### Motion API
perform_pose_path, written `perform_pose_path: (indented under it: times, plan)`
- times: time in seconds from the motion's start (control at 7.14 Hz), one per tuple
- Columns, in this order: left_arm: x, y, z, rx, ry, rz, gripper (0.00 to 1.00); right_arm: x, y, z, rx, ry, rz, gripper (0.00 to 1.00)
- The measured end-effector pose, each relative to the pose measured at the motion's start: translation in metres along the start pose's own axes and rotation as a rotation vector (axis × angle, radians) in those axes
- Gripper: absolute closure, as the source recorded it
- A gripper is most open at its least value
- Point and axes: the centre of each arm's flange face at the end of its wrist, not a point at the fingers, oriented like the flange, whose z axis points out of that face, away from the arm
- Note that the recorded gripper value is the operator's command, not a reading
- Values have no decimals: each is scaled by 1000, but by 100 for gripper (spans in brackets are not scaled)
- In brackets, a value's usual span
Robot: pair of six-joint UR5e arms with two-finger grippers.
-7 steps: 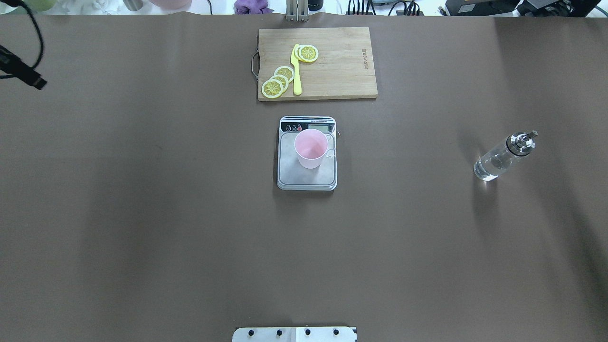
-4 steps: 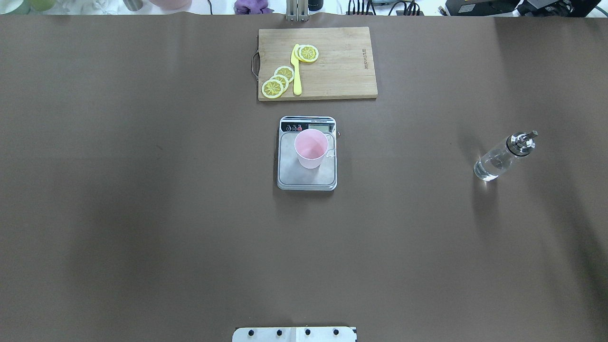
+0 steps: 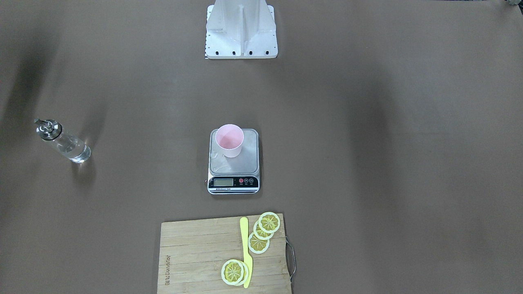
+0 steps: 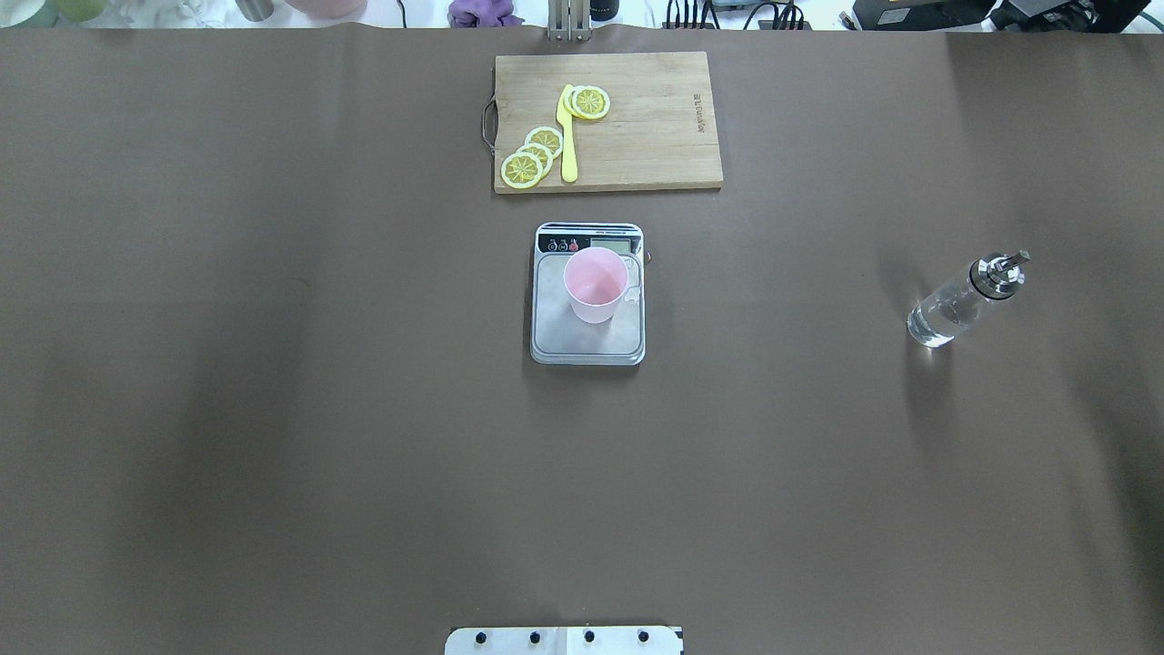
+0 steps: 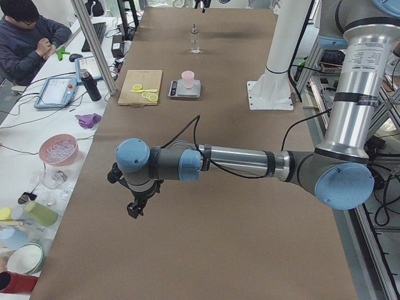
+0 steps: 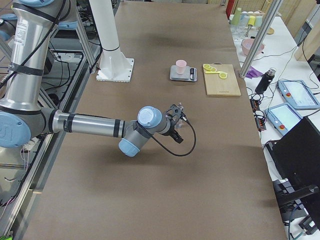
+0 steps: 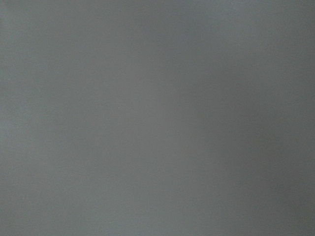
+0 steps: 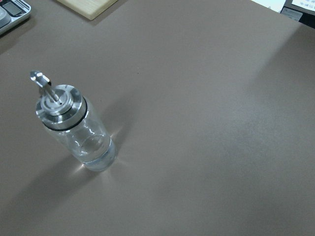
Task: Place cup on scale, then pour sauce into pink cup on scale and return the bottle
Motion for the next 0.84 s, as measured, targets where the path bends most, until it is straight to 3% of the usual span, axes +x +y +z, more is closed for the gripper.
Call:
perform_pose_path:
  times: [0.42, 0.84]
  plan:
    - [1, 4, 0, 3, 0, 2, 1, -21, -10, 42, -23, -48, -85, 0]
    - [2, 4, 1, 2, 0, 3, 1, -53, -34, 90, -19, -43, -121, 0]
